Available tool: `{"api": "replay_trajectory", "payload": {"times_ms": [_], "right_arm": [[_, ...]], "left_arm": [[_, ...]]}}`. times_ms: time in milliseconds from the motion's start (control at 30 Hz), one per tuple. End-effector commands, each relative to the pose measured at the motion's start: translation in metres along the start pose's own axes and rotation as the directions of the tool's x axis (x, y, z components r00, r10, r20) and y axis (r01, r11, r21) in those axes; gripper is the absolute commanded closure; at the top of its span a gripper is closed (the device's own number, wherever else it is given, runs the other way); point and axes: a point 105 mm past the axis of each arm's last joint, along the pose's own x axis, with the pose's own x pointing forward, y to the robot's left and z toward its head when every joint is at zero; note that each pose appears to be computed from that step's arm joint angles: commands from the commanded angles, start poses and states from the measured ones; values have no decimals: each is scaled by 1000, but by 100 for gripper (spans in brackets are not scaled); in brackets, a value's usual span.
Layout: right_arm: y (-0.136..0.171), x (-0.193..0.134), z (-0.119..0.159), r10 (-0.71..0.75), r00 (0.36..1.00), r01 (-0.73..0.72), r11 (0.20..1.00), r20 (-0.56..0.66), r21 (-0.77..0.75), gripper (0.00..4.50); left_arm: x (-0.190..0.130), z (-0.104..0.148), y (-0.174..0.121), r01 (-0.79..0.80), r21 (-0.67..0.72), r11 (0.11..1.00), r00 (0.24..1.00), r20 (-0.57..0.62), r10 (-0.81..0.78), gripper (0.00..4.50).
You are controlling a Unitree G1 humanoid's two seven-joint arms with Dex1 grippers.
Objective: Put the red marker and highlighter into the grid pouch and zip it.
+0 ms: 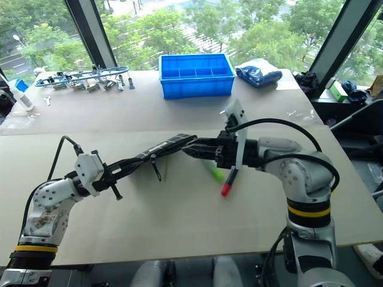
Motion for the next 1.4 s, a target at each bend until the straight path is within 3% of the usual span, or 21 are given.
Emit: {"api": "replay_trajectory", "payload": {"times_ms": [33,200,400,633,733,867,1067,1400], "right_arm": [[-32,-21,-16,-344,937,345,939,-60,8,305],[-38,-29,-35,-550,823,535,835,-141,-129,305],[-27,-30,-45,-602,778,570,796,-178,-204,305],[-49,-47,-63,-757,618,744,650,-212,-154,305],[-51,-48,-61,-772,608,759,633,-185,-148,305],[-57,-50,-58,-778,607,764,627,-163,-151,207],[-50,-42,-72,-741,632,744,662,-226,-93,2],[-54,-38,-79,-775,585,792,610,-237,-39,2]], "left_arm": [[-3,11,5,-28,42,999,999,29,27,450],[-2,9,4,-8,44,999,1000,21,7,450],[0,9,9,-21,43,999,999,30,20,450],[3,5,1,-9,25,1000,999,32,8,450],[3,4,2,-10,25,1000,999,32,9,450],[4,3,3,-9,26,1000,999,31,8,450],[7,4,4,2,31,1000,999,38,-3,450],[8,3,3,7,28,1000,999,35,-8,450]]}}
